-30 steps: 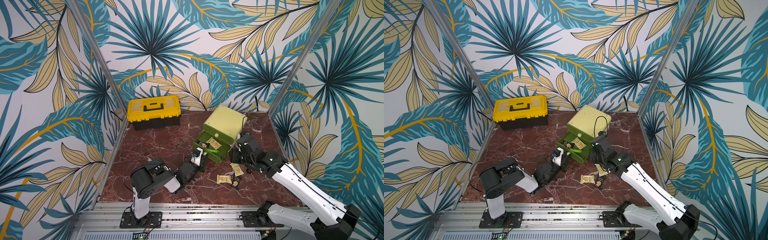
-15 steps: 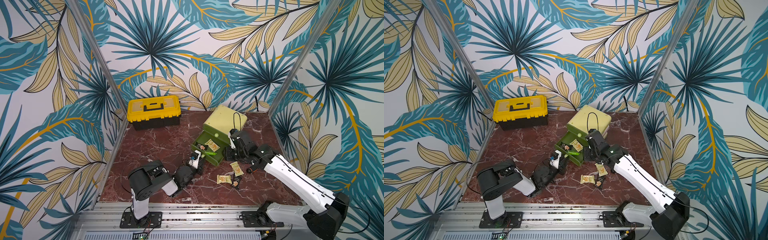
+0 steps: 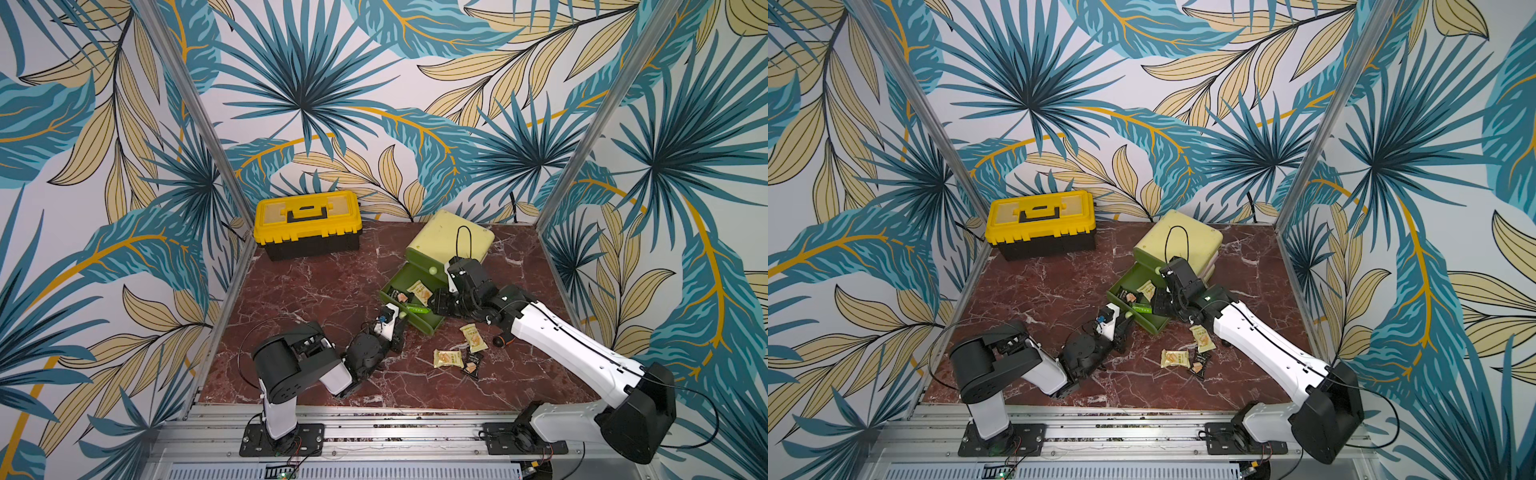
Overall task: Take the cookies out of the drawer
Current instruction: Open the drawer in the storage box, then pick up the cookie from the drawer.
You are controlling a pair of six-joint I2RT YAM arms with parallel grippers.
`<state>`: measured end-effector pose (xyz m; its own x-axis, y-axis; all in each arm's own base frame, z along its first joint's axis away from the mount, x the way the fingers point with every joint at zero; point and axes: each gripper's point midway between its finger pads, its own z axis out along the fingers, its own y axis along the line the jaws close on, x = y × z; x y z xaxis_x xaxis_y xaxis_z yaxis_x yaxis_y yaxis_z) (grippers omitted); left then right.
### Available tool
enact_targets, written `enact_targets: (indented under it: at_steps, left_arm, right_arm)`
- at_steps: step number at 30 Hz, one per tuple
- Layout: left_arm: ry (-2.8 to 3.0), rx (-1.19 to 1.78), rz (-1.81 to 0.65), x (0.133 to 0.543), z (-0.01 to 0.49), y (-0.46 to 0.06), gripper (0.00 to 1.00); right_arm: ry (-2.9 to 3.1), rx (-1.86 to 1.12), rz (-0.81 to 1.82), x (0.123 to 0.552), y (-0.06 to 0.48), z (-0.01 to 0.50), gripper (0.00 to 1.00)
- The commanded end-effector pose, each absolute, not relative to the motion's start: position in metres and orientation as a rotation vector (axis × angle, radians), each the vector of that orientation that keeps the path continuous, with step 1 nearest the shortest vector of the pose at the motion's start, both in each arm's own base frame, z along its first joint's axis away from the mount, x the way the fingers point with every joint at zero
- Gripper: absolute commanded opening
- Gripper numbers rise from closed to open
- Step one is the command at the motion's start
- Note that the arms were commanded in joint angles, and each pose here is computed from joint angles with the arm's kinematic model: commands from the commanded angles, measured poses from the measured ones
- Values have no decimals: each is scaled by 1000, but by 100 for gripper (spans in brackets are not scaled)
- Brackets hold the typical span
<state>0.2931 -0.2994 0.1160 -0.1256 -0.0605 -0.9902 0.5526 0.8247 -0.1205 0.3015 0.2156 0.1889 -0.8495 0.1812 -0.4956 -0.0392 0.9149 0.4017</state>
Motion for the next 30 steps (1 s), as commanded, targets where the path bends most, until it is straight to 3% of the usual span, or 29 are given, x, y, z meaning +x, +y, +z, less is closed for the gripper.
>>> enact_targets:
  at_steps: [1, 13, 30]
  left_arm:
    - [1604, 356, -510, 294, 120, -287, 18]
    - [1609, 361, -512, 295, 117, -288, 18]
    - [1633, 374, -509, 295, 106, -290, 18]
  right_arm:
    - [2526, 144, 564, 306, 226, 176, 42]
    - [2568, 107, 416, 309, 217, 137, 42]
    - [2571, 159, 440, 318, 224, 123, 39]
